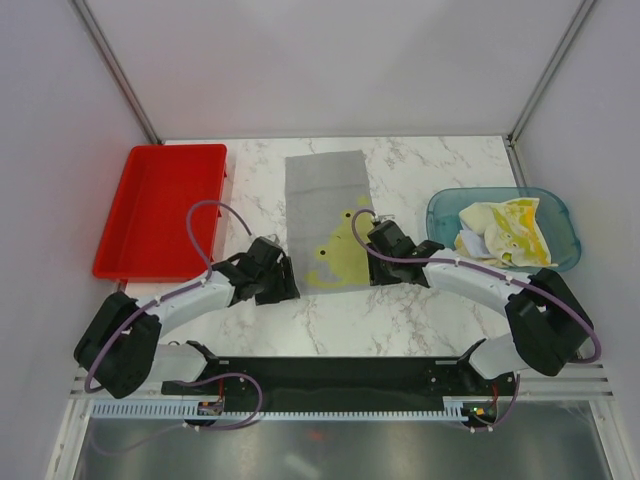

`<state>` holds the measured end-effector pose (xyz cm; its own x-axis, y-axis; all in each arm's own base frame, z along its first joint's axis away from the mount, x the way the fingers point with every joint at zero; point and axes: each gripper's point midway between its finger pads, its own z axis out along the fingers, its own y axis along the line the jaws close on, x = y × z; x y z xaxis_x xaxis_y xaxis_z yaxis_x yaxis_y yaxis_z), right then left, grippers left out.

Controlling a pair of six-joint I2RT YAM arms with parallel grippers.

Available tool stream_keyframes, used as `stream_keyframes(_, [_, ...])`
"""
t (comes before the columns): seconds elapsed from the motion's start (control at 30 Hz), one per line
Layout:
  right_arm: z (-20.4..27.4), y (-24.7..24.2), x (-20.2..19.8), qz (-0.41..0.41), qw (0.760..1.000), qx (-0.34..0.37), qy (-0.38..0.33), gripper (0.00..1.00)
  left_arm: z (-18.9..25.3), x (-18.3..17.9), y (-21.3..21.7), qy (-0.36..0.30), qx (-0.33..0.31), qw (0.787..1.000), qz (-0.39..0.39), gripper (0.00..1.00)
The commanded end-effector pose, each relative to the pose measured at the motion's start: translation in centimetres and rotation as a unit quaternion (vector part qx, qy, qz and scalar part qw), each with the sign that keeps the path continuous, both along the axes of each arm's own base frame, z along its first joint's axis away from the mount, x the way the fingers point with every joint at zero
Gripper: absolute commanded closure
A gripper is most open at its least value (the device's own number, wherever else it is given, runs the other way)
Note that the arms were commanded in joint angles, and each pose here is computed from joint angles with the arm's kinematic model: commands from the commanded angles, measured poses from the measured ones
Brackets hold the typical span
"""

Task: Fold and stack the towels
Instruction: Flatten out the crumpled towel

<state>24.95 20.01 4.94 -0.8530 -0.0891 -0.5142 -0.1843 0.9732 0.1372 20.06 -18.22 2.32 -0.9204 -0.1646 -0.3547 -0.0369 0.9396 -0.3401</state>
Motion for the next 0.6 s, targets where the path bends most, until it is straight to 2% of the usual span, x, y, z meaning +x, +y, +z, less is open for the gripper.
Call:
stream_keyframes(0.0, [-0.3,-0.8,0.8,-0.080,0.997,0.008,-0.017,0.51,0.6,2.0,-1.7,-0.036,-0.048,0.998,0.020,0.35])
stream_keyframes(0.07, [-0.8,0.0,0.5,-0.074,0.997,0.032,-0.011,0.50,0.1,2.0,-1.8,-0.029,-0.045,0.998,0.019,0.37])
stream_keyframes(0.23, [-2.1,-0.2,0.0,-0.076,0.997,0.034,0.000,0.51,-0.7,2.1,-1.3,-0.023,-0.028,0.999,0.028,0.38])
stream_keyframes(0.57, [-3.0,0.5,0.0,-0.058,0.996,0.064,-0.008,0.62,-0.9,3.0,-1.0,-0.031,-0.024,0.999,0.024,0.40])
